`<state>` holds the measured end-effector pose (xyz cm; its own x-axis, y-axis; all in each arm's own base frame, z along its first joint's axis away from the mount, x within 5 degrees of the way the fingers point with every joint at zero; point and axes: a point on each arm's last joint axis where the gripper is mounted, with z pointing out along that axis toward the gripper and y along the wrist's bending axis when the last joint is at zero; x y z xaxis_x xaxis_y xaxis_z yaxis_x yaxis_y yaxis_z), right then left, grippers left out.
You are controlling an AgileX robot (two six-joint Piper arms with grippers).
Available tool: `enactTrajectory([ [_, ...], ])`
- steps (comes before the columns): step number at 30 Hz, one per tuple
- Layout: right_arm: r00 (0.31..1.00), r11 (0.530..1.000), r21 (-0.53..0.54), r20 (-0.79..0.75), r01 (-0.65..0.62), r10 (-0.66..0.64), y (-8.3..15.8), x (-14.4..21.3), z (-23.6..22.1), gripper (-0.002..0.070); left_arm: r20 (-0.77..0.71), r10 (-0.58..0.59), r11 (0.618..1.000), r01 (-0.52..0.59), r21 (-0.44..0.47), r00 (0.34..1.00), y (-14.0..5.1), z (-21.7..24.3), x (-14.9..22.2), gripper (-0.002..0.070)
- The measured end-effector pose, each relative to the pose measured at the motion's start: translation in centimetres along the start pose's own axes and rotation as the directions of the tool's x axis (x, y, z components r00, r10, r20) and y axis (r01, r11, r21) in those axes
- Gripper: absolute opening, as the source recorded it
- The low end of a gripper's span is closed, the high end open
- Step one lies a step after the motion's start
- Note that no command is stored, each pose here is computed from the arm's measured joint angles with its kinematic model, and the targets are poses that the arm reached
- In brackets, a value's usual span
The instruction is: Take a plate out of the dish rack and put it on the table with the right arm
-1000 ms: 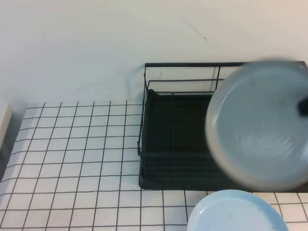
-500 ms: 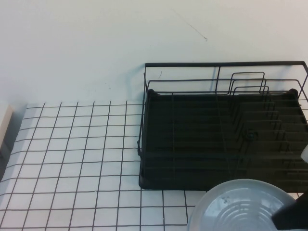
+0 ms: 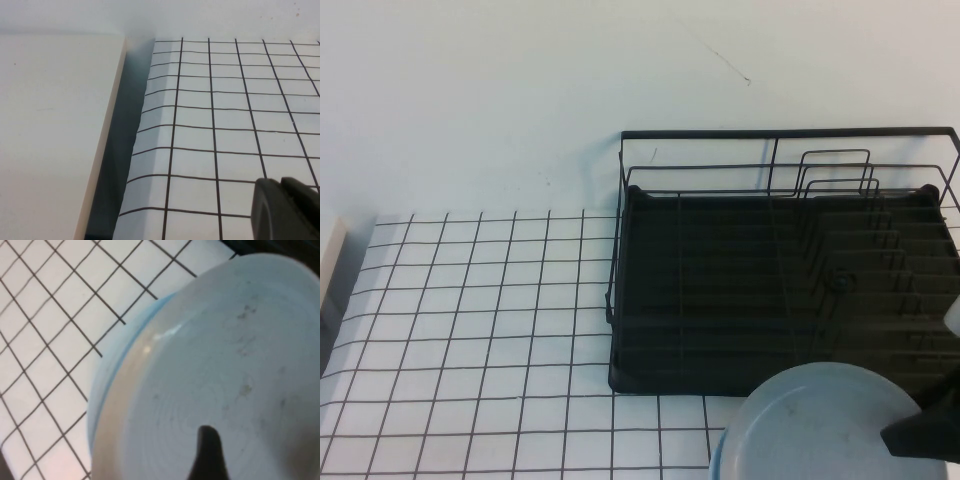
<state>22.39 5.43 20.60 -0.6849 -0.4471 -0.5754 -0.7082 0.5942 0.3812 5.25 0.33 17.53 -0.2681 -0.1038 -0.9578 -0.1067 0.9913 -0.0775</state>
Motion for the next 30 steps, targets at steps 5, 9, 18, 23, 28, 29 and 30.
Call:
enactTrajectory([
  [5, 0.997, 0.998, 0.016, -0.038, 0.062, -0.061, -0.2, -0.8, -0.8, 0.0516, 0.0, 0.0, 1.0, 0.0, 0.0, 1.0, 0.0, 0.0, 0.0, -0.0003],
  [9, 0.991, 0.997, 0.041, -0.118, 0.065, -0.06, -0.4, -2.6, -2.6, 0.0509, 0.0, 0.0, 1.0, 0.0, 0.0, 1.0, 0.0, 0.0, 0.0, -0.0003],
  [18, 0.996, 0.999, 0.038, -0.084, 0.029, -0.026, 1.8, -5.8, -6.4, 0.0099, 0.0, 0.0, 1.0, 0.0, 0.0, 1.0, 0.0, 0.0, 0.0, -0.0003],
  [23, 0.988, 0.984, 0.102, 0.038, 0.146, -0.15, 5.5, -6.2, -9.4, 0.0011, 0.0, 0.0, 1.0, 0.0, 0.0, 1.0, 0.0, 0.0, 0.0, -0.0003],
  [28, 0.88, 0.92, 0.18, 0.273, 0.349, -0.388, 10.9, -5.4, -12.0, -0.0001, 0.0, 0.0, 1.0, 0.0, 0.0, 1.0, 0.0, 0.0, 0.0, -0.0003],
  [29, 0.858, 0.914, 0.186, 0.317, 0.36, -0.403, 11.8, -5.0, -12.1, -0.0001, 0.0, 0.0, 1.0, 0.0, 0.0, 1.0, 0.0, 0.0, 0.0, -0.0003],
  [30, 0.837, 0.906, 0.205, 0.35, 0.369, -0.42, 12.5, -4.6, -12.4, -0.0001, 0.0, 0.0, 1.0, 0.0, 0.0, 1.0, 0.0, 0.0, 0.0, -0.0003],
])
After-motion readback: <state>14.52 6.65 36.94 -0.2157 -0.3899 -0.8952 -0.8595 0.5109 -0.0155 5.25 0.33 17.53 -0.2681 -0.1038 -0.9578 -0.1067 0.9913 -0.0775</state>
